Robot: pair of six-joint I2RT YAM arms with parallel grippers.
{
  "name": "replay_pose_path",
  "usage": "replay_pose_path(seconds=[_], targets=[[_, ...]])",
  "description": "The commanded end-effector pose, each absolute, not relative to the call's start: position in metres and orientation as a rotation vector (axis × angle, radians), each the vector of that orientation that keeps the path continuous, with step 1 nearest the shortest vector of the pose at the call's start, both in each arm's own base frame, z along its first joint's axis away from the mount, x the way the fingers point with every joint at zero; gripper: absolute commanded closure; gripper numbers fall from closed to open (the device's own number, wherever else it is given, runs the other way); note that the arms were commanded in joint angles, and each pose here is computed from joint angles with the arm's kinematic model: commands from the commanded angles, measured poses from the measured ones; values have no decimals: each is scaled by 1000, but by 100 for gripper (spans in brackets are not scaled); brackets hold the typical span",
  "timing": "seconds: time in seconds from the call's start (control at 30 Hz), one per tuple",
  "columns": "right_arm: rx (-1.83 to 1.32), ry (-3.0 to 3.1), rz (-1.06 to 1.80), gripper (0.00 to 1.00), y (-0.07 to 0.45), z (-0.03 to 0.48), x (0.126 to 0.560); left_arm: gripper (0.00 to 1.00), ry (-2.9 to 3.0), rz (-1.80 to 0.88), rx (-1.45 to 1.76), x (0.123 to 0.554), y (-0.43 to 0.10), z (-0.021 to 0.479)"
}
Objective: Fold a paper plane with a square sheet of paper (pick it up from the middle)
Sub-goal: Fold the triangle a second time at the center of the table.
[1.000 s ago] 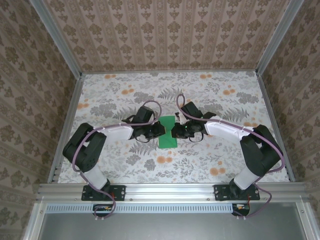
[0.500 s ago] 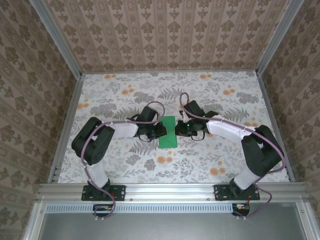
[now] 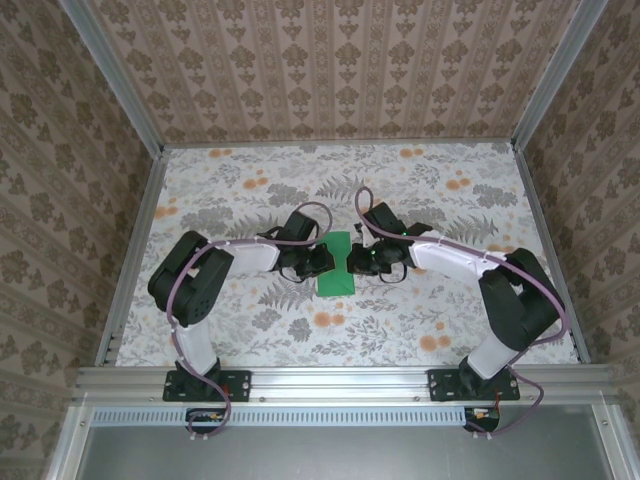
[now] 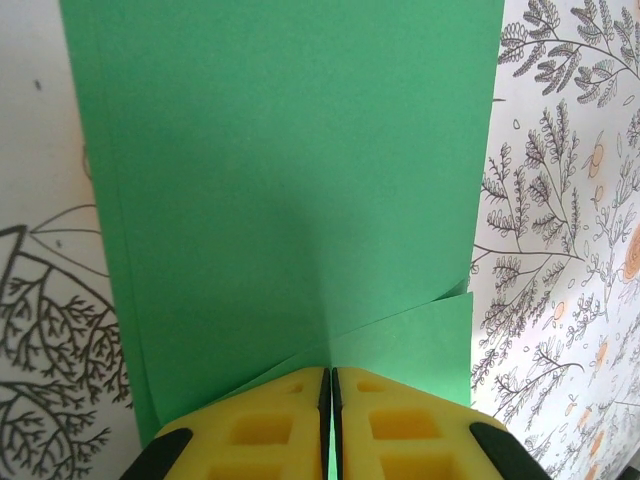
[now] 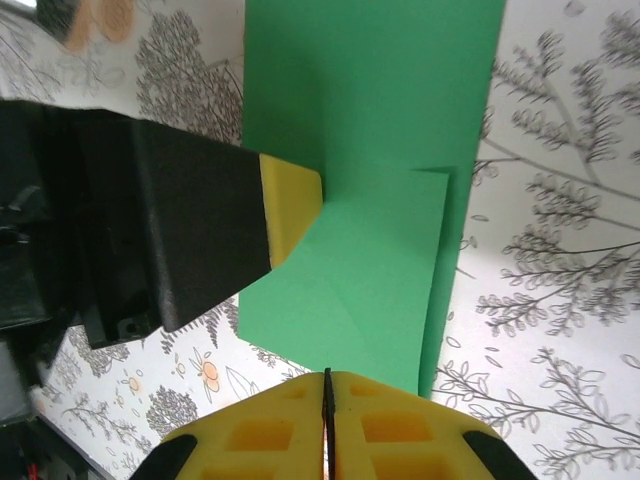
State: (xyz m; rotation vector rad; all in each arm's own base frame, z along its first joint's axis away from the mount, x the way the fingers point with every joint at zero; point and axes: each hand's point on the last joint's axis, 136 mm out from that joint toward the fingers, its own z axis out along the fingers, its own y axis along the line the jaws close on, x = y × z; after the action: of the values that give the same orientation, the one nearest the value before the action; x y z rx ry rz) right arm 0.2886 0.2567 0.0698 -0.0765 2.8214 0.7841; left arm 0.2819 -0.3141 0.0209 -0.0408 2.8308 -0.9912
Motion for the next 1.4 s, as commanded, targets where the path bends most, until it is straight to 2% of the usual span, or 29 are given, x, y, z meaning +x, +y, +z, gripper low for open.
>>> replay_pose_path(seconds=[0.0, 0.43, 0.73, 1.37], targets=[[-99, 2856, 822, 92, 270, 63, 286, 86, 2888, -932, -14, 273, -308, 7], [-111, 2937, 788, 95, 273, 26, 283, 86, 2858, -981, 20, 279, -317, 21], [-79, 2990, 716, 95, 257, 6, 274, 79, 2723, -1120, 16, 291, -322, 58], [-141, 2907, 886, 94, 280, 35, 284, 87, 2863, -969, -75, 283, -299, 5]])
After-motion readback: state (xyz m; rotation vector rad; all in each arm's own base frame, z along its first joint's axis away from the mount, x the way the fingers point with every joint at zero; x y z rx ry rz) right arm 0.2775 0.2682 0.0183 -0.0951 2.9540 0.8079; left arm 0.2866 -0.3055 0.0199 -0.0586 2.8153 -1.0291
